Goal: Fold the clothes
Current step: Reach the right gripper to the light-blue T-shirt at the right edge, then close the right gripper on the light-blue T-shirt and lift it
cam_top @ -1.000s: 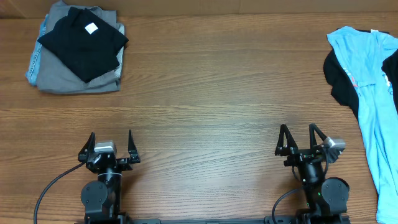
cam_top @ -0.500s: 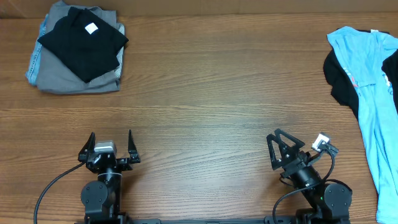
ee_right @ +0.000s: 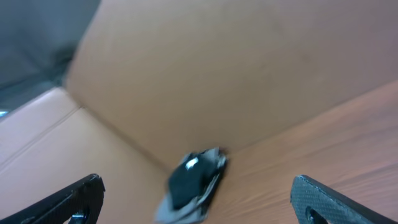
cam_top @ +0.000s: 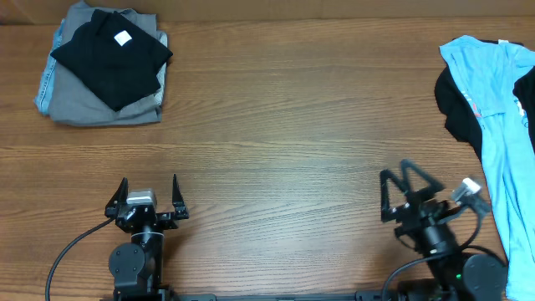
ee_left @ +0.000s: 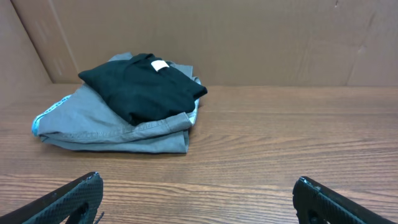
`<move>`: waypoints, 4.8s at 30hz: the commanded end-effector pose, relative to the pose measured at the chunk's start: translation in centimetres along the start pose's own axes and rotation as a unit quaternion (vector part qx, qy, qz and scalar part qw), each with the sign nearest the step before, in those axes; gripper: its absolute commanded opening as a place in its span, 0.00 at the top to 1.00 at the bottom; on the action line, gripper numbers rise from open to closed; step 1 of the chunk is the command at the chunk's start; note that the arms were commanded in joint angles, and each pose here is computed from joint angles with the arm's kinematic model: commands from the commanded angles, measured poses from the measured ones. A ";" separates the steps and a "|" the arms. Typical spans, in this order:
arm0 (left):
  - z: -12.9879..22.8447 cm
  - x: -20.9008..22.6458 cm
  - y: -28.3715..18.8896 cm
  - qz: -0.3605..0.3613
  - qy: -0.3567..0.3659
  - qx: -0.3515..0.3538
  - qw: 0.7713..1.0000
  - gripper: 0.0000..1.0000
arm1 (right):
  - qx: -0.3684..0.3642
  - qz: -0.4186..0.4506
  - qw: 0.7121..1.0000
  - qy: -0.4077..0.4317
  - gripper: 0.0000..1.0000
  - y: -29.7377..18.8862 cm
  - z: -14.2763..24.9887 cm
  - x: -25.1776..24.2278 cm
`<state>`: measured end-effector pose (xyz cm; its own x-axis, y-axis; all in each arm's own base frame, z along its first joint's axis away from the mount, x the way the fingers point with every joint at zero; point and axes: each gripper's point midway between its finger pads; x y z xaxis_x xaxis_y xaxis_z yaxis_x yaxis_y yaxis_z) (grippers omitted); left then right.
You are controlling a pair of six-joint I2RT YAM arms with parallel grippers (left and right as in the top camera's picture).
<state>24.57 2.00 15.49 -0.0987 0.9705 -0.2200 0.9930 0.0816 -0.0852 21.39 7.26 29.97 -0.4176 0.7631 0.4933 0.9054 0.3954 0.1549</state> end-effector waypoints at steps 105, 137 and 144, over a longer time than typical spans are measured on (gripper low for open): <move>-0.1 -0.1 0.0 0.005 0.009 -0.003 1.000 0.00 | 0.413 0.551 0.713 -0.126 0.80 9.9 4.0 -52.5; -0.1 -0.1 0.0 0.005 0.009 -0.003 1.000 0.00 | 0.316 0.547 0.757 -0.164 0.96 13.5 -6.6 -45.3; -0.1 -0.1 0.0 0.005 0.009 -0.003 1.000 0.00 | 0.297 0.514 0.782 -0.192 0.96 16.9 -8.6 -39.6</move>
<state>24.58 1.88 15.52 -0.0918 0.9710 -0.2206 0.9937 0.0748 -0.0840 52.71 -24.00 15.11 0.4382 0.8671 -0.2371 0.5387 -0.4644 -0.7029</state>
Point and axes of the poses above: each gripper's point midway between its finger pads, its own y axis out along the fingers, its own x axis along the line the jaws close on, z = x × y, and after that the axes turned 13 degrees about -y, right-handed
